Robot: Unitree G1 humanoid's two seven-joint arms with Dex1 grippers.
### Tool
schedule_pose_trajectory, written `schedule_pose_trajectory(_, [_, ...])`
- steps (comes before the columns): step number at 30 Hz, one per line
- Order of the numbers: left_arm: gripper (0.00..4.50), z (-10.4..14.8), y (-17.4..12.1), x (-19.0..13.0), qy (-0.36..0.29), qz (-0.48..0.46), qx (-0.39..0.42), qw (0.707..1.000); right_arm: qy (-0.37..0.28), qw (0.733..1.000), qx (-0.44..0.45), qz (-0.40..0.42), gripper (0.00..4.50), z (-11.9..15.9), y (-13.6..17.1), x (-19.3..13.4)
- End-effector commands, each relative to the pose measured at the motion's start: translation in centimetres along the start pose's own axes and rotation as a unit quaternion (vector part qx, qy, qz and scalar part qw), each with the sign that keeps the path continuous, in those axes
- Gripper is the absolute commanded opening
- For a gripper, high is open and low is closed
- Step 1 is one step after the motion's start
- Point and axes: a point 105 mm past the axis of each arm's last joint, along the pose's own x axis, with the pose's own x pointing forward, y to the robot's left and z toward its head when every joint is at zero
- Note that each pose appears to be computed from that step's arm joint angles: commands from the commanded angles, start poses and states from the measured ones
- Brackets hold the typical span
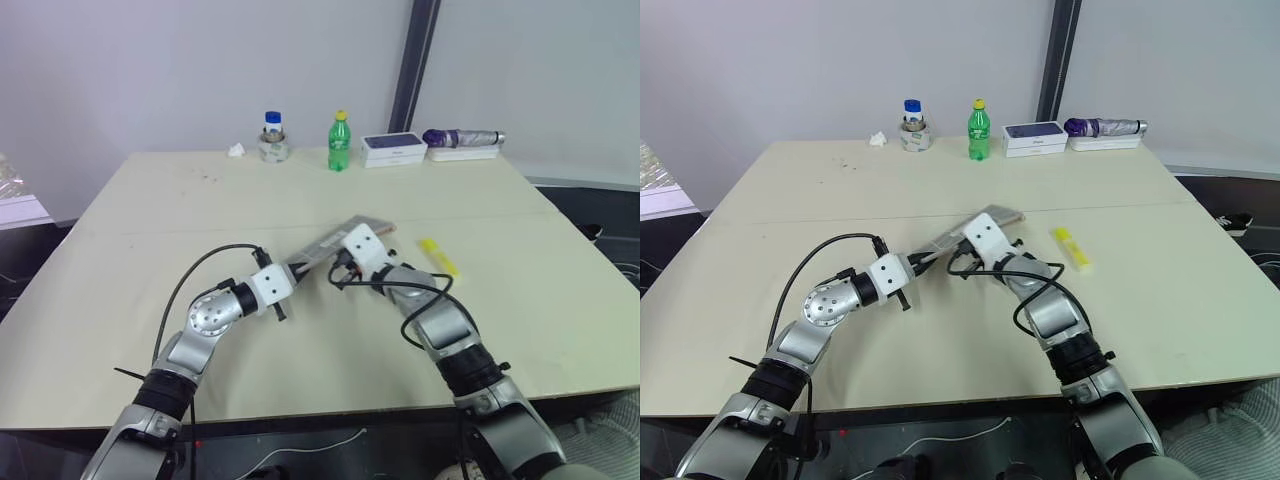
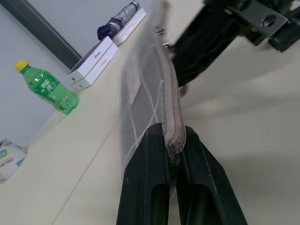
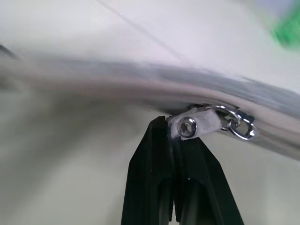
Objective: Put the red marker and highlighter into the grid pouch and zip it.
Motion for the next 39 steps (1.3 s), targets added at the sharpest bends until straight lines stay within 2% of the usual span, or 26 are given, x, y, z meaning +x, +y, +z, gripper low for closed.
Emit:
schedule_pose_trajectory(1, [0.0,0.7,-0.3,0.2,-0.013,-0.005,0.016,1.0,-0.063,0.995,-0.04,0.063,0.03,3.4,2.7,0.3])
schedule_pose_trajectory(5, [0.0,0.6,0.0,0.1,-0.01,0.005,0.015,1.0,-0.081,0.984,-0.087,0.136,0.03,3.9,5.5,-0.4])
schedule_pose_trajectory(13, [0.0,0.9,0.8,-0.2,-0.016,0.015,0.019,1.0,-0.052,0.972,-0.153,0.17,0.03,1.9,6.5,-0.8])
schedule_pose_trajectory(17, [0.0,0.9,0.7,-0.7,-0.016,0.013,0.018,1.0,-0.041,0.971,-0.156,0.177,0.03,0.8,6.5,-1.1])
schedule_pose_trajectory(22, [0.0,0.7,0.0,-0.6,-0.01,0.006,0.018,1.0,-0.086,0.969,-0.123,0.195,0.03,2.8,7.3,-1.3])
schedule_pose_trajectory(26, [0.0,1.1,-0.2,-0.2,-0.015,0.012,0.029,0.999,-0.09,0.966,-0.121,0.21,0.03,2.6,7.7,-1.7])
schedule_pose_trajectory(27, [0.0,1.1,-0.2,-0.3,-0.013,0.014,0.05,0.999,-0.098,0.967,-0.12,0.202,0.57,2.7,7.2,-1.9])
schedule_pose_trajectory(28, [0.0,1.0,-0.5,-0.3,-0.012,0.007,0.049,0.999,-0.107,0.965,-0.124,0.203,0.84,2.8,7.0,-2.2])
schedule_pose_trajectory(29, [0.0,0.9,-0.5,-0.3,-0.01,0.008,0.05,0.999,-0.111,0.965,-0.125,0.203,1.3,2.9,6.9,-2.5])
schedule_pose_trajectory(34, [0.0,0.6,-0.5,-0.5,-0.003,0.012,0.048,0.999,-0.118,0.963,-0.099,0.222,3.85,1.8,5.9,-4.9])
schedule_pose_trajectory(39, [0.0,0.2,0.4,-1.7,0.002,0.034,0.084,0.996,-0.13,0.968,-0.074,0.202,3.85,0.7,3.3,-8.8])
